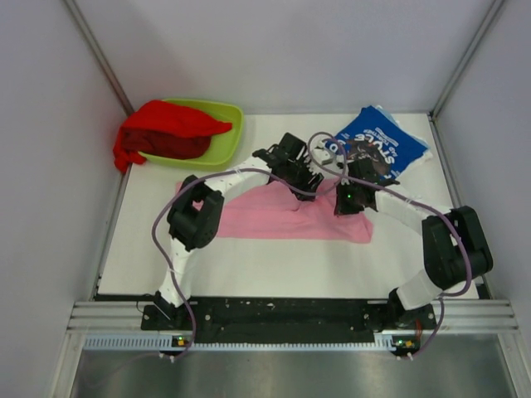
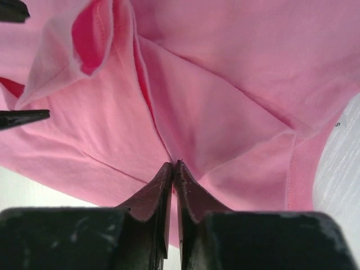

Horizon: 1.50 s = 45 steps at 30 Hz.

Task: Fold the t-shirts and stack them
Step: Rotate the tshirt 60 degrees

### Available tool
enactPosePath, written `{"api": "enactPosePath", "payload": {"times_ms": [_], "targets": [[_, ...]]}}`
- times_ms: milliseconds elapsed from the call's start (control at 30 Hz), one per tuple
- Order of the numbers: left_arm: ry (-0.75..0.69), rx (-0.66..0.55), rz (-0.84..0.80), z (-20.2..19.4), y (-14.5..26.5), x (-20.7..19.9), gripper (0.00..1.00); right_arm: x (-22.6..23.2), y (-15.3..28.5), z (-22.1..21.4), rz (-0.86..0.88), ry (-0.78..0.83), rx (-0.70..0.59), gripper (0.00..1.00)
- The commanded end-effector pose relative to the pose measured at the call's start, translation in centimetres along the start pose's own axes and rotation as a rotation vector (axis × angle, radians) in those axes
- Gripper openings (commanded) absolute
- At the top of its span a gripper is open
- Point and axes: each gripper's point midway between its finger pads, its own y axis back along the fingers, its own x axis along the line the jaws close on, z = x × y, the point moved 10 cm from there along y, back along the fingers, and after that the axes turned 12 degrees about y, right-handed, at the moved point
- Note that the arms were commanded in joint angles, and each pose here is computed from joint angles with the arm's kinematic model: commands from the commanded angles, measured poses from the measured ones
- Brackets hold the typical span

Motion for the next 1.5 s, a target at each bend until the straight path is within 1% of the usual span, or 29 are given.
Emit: {"api": "enactPosePath", "payload": {"times_ms": [0,33,133,233,333,400,433,533,633,867,967,1033,1067,1100,1167,1300,1400,1467], "targets": [[0.036,-0.070,-0.034,1.4,-0.7,-0.3,0.56,-0.7,0.6,1.5,-0.031,-0.029,-0.099,0.02],[0.042,-0.073,-0.031,1.4,-0.8,-0.1,0.55,-0.9,1.0,1.9,-0.040,-0.028,-0.117,0.00],[0.049,-0.075,-0.026,1.2,-1.6,0.2,0.50,-1.6,1.3,2.9,-0.052,-0.017,-0.141,0.00],[0.056,-0.060,-0.005,0.8,-2.3,0.7,0.39,-2.5,0.9,3.8,-0.053,-0.024,-0.143,0.00],[0.045,-0.060,0.050,0.6,-2.4,1.3,0.24,-3.6,0.8,5.1,-0.065,-0.015,-0.163,0.00],[0.039,-0.061,0.093,0.6,-2.4,1.8,0.07,-4.0,0.6,6.1,-0.075,0.016,-0.174,0.00],[0.040,-0.063,0.121,0.6,-2.3,2.1,0.00,-4.1,0.5,6.7,-0.080,0.028,-0.178,0.00],[0.051,-0.057,0.163,0.4,-1.7,2.7,0.00,-5.0,-0.1,7.7,-0.122,0.063,-0.163,0.00],[0.059,-0.064,0.174,0.2,-0.9,2.9,0.00,-5.8,-1.3,7.7,-0.131,0.091,-0.126,0.00],[0.026,-0.075,0.170,0.4,0.6,2.5,0.00,-6.6,-2.5,9.4,-0.161,0.124,-0.146,0.01],[0.016,-0.070,0.187,0.4,1.3,2.4,0.00,-6.9,-2.5,10.0,-0.193,0.122,-0.152,0.13],[0.007,-0.074,0.183,0.5,1.9,2.0,0.02,-6.9,-1.9,10.7,-0.206,0.116,-0.177,0.23],[0.000,-0.077,0.174,0.6,2.2,1.8,0.03,-6.8,-1.5,11.1,-0.207,0.114,-0.193,0.31],[-0.008,-0.080,0.166,0.8,2.6,1.5,0.05,-6.8,-1.0,11.5,-0.213,0.107,-0.208,0.34],[-0.015,-0.086,0.162,1.1,3.5,1.1,0.06,-6.6,0.5,12.4,-0.227,0.090,-0.237,0.37],[-0.045,-0.103,0.132,1.8,4.8,0.0,0.11,-5.7,3.2,12.2,-0.216,0.032,-0.268,0.38],[-0.069,-0.109,0.058,2.2,4.1,-0.5,0.14,-4.5,4.4,10.5,-0.165,-0.033,-0.275,0.36],[-0.049,-0.093,0.017,1.9,2.6,-0.2,0.14,-3.9,4.3,8.4,-0.127,-0.093,-0.249,0.31]]}}
